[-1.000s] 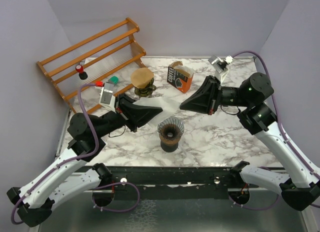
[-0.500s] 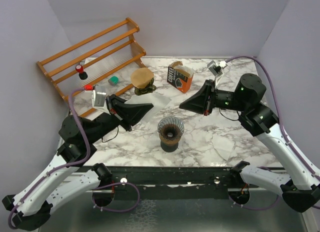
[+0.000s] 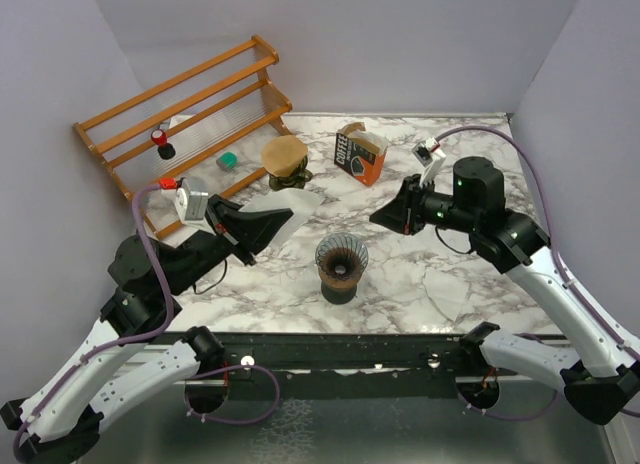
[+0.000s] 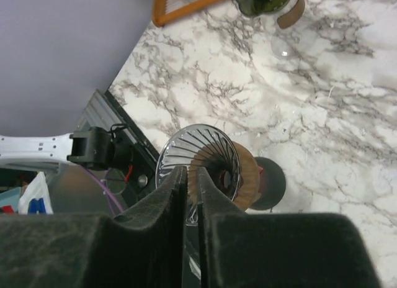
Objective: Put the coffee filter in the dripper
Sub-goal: Place the coffee filter in the coffee dripper.
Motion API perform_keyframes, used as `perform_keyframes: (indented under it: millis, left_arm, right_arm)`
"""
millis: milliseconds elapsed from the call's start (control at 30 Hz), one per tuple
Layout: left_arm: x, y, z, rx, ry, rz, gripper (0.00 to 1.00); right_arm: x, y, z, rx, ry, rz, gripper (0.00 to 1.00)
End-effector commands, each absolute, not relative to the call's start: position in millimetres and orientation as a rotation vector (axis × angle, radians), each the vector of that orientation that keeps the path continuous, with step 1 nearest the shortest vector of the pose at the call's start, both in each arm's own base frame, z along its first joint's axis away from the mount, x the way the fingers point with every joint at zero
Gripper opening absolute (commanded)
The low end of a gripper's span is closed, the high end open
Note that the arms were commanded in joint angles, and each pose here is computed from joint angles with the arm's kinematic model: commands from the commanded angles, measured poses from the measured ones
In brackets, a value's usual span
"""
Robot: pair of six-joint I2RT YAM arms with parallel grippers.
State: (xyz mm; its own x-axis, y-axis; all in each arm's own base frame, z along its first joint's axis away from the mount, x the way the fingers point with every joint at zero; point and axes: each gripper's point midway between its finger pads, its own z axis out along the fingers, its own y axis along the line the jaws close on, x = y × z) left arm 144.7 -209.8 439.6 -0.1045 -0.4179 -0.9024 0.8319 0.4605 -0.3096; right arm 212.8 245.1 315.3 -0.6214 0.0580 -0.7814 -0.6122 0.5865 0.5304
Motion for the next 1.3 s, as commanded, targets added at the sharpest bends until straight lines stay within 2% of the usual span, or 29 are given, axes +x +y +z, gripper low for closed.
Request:
perform_keyframes:
  millis: [0, 300, 433, 567, 700, 1033, 1200, 1267]
  left_arm:
    - [129.1, -222.7, 420.9, 0.547, 1.307, -1.164, 0.00]
    - [92.5, -249.7, 398.3, 0.867, 1.276, -1.304, 0.00]
    - [82.8, -260.5, 390.6, 0.978, 1.296, -1.369, 0.00]
    - [78.6, -268.0, 386.5, 1.035, 1.309, -1.418, 0.00]
    - [79.5, -272.3, 385.9, 1.056, 1.321, -1.432, 0.00]
    - [90.0, -281.6, 378.4, 1.044, 1.395, -1.437, 0.00]
    - [91.1, -283.6, 372.5, 1.042, 1.422, -1.448, 0.00]
    - [91.3, -284.4, 372.3, 1.040, 1.424, -1.453, 0.00]
  right_arm:
    - [201.1, 247.1, 315.7, -0.531, 1.956, 1.091, 0.21]
    - [153.6, 263.9, 376.4, -0.825, 1.597, 1.338, 0.53]
    - [140.0, 268.1, 402.8, -0.929, 1.481, 1.398, 0.63]
    - [131.0, 275.5, 415.0, -1.028, 1.440, 1.486, 0.69]
    - [121.9, 281.3, 417.2, -1.102, 1.419, 1.599, 0.70]
    - [109.4, 311.3, 394.0, -1.196, 1.462, 1.627, 0.66]
    - [107.9, 313.6, 393.2, -1.207, 1.453, 1.623, 0.55]
    - [108.2, 313.9, 393.5, -1.205, 1.451, 1.616, 0.46]
